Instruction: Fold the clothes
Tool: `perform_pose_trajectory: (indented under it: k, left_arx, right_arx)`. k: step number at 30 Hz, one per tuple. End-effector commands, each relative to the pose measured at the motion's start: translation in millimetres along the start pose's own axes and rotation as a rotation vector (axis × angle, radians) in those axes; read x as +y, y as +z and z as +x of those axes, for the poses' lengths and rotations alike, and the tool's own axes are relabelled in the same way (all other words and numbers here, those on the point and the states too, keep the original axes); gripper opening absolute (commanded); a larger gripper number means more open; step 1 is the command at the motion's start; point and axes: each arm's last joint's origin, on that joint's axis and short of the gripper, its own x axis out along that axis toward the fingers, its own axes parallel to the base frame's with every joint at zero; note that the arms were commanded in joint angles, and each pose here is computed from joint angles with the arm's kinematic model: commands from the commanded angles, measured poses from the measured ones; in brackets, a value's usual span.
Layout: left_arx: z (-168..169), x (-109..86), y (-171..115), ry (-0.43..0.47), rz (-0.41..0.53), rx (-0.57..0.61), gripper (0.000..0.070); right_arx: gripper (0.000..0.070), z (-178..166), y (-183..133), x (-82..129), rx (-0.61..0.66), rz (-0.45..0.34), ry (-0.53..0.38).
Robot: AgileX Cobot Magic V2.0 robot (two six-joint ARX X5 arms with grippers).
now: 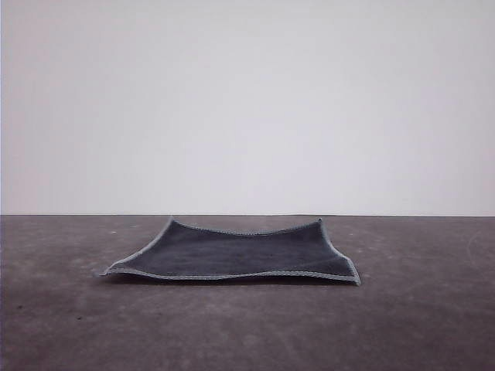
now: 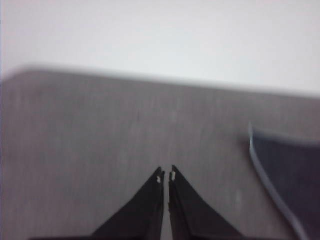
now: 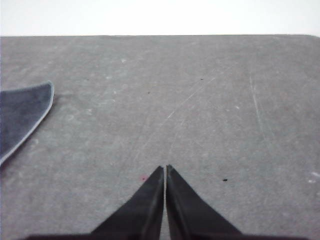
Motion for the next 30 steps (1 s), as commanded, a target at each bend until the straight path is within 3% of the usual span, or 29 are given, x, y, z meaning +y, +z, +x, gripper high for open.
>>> perform_pose_trajectory:
  k: [1,7,11,14,19,23,27,30]
  left_arx:
    - [-3.2,-0.9,6.8,0.007,-0.006,0.010,0.0003]
    - [-13.3,-5.8,43.1,0.019,-0.135,-0.058,0.0003]
    - [-15.5,-9.7,74.8,0.015,-0.162,-0.069,0.0003]
    - [-11.6,-13.1,99.3,0.003,-0.163,-0.009,0.0003]
    - [15.1,-19.0,137.2,-0.079,-0.113,0.155,0.0003]
    - [46.5,-22.1,152.2,-0.166,-0.081,0.277,0.0001]
    - [77.4,-23.0,156.9,-0.240,-0.058,0.354,0.0001]
    - [98.8,-23.0,155.3,-0.287,-0.082,0.421,0.0001]
  right_arx:
    - [0.0000,0.0,-0.4,-0.2,0.003,0.063,-0.004]
    - [0.0000,-10.0,30.3,4.1,-0.051,0.138,0.049]
    - [0.0000,-12.6,60.6,8.5,-0.034,0.207,0.109]
    - [0.0000,-8.2,87.8,11.9,0.017,0.213,0.142]
    - [0.0000,17.2,139.3,18.3,0.165,0.090,0.172]
    - [0.0000,44.8,172.5,23.9,0.226,-0.019,0.253]
    - [0.0000,74.8,196.0,27.6,0.262,-0.011,0.320]
    - [0.0000,98.2,199.9,27.9,0.335,0.002,0.313]
